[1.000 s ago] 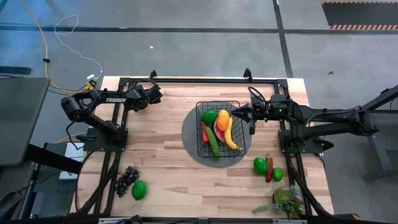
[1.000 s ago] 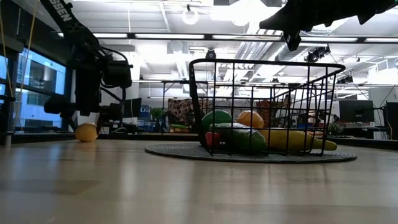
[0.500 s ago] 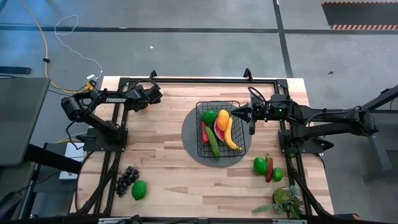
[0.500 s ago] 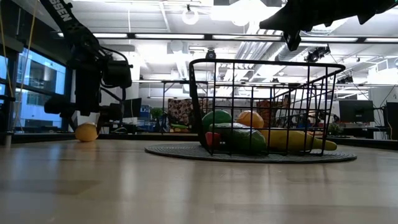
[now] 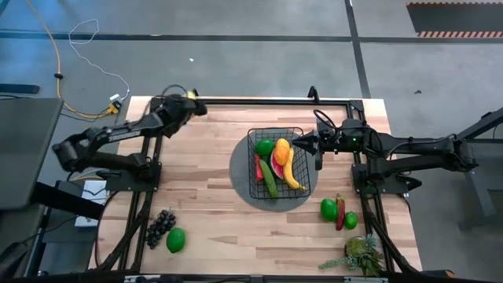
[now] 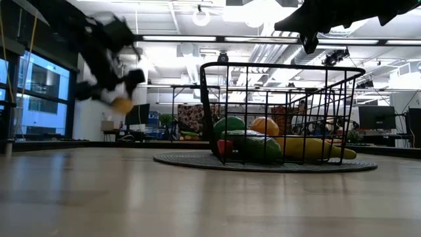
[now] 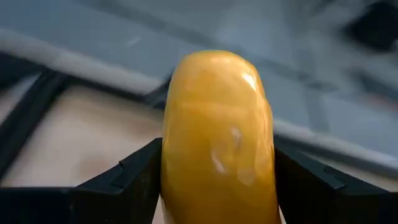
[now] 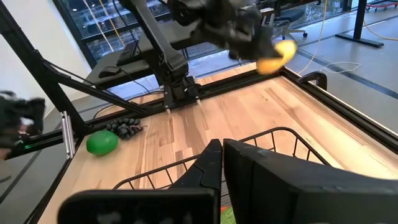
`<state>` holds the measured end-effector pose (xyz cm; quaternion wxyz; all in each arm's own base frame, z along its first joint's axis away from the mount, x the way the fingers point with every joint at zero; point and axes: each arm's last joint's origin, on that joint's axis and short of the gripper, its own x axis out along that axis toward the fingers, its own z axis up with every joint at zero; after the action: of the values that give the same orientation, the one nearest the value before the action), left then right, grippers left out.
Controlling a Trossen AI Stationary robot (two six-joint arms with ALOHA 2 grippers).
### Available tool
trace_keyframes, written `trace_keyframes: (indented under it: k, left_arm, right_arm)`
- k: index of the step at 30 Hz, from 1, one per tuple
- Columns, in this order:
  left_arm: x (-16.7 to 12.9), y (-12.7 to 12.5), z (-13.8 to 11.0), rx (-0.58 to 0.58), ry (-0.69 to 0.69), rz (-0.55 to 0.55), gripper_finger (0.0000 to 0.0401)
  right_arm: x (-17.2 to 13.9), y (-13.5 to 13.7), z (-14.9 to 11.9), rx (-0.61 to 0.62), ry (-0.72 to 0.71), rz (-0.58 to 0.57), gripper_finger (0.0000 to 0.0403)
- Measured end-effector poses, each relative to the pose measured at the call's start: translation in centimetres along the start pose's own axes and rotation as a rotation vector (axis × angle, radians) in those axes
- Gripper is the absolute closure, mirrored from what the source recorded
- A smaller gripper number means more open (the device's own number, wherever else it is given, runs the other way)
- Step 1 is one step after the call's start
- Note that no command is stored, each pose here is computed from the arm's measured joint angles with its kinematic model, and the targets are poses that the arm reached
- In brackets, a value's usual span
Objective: Build produce basket
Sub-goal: Put the yellow mango into the black wire basket
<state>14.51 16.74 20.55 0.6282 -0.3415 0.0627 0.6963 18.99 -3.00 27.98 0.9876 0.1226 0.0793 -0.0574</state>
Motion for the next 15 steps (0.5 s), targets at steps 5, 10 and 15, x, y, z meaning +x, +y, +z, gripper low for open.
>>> trace_keyframes:
  k: [5, 10, 15]
  left_arm:
    - [-4.0, -2.0, 3.3, 0.03, -0.133, -0.423, 0.0155]
    - [-8.7, -3.1, 5.3, 0.096, -0.22, -0.912, 0.0155]
    - [-12.0, -3.0, 5.3, 0.104, -0.133, -1.239, 0.0155]
  right_arm:
    - [0.0, 0.0, 0.0, -0.003, 0.0, 0.0, 0.0402]
    - [0.0, 0.0, 0.0, -0.002, -0.003, 0.0, 0.0402]
    - [0.0, 0.1, 0.6, -0.028, -0.06, 0.012, 0.0402]
